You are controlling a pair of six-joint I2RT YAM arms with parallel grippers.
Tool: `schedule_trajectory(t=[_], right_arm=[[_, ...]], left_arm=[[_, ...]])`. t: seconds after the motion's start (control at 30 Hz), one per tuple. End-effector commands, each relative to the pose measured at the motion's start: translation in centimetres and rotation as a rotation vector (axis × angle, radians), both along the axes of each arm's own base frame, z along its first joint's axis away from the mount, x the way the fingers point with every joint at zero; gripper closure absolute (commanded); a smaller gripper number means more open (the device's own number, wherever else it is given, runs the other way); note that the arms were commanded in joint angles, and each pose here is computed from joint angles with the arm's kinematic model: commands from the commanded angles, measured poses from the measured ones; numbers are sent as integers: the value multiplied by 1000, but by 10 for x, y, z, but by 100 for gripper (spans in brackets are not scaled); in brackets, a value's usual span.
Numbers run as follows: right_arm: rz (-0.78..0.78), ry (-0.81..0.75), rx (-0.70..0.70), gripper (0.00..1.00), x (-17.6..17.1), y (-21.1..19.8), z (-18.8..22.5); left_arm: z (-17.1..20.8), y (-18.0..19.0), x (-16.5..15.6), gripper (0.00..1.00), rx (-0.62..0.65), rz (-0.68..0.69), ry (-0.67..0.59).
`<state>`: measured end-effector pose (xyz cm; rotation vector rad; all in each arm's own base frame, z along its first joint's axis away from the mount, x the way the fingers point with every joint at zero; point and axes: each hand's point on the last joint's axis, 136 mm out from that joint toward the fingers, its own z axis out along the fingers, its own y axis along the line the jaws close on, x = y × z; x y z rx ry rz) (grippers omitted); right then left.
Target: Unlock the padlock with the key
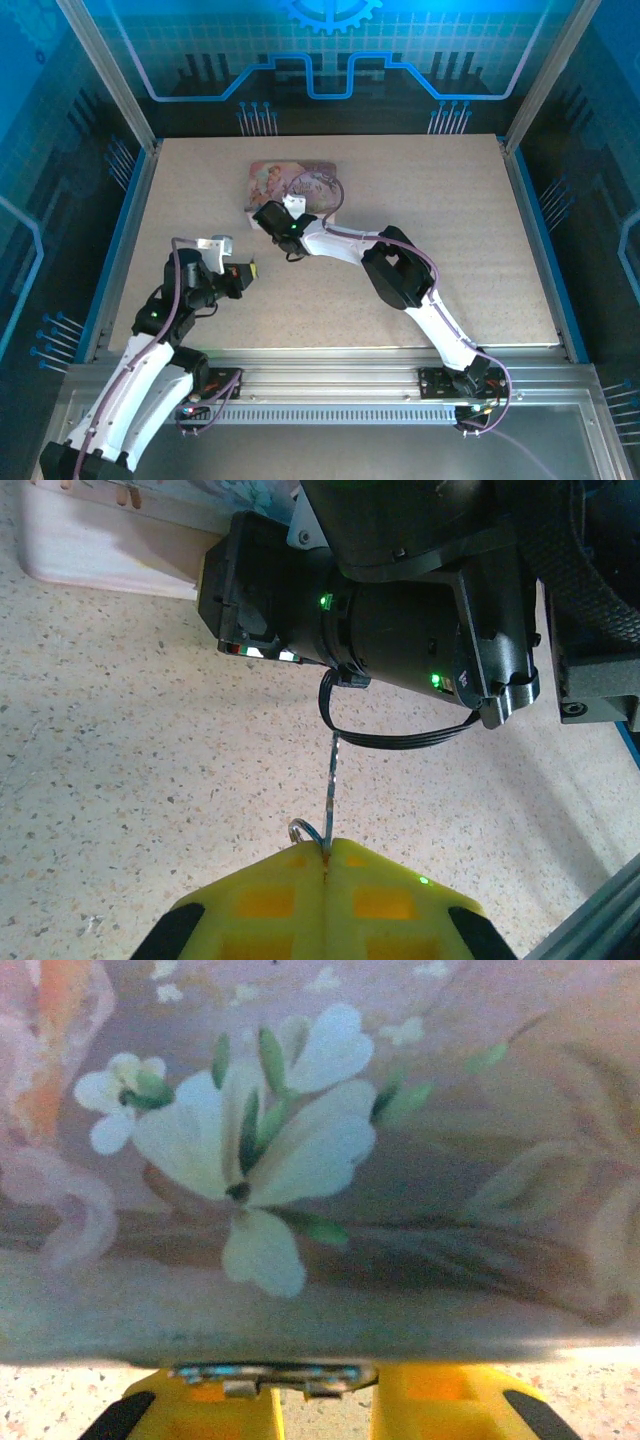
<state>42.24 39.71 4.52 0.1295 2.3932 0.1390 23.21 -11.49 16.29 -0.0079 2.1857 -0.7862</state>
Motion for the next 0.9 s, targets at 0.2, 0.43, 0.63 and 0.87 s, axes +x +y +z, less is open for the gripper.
schedule_trajectory(t=[0.2, 0.43, 0.63, 0.87], right_arm=[[152, 62, -4, 93, -12, -24, 32], [291, 196, 136, 95, -29, -18, 43], [398, 284, 222, 96, -42, -12, 58], [477, 353, 320, 97, -56, -7, 72]], left_arm=[[0, -29, 3, 100, -87, -165, 15], [-6, -41, 15, 100, -41, -214, -7], [-14, -55, 28, 100, -64, -261, -81], [-14, -63, 38, 100, -73, -280, -160]])
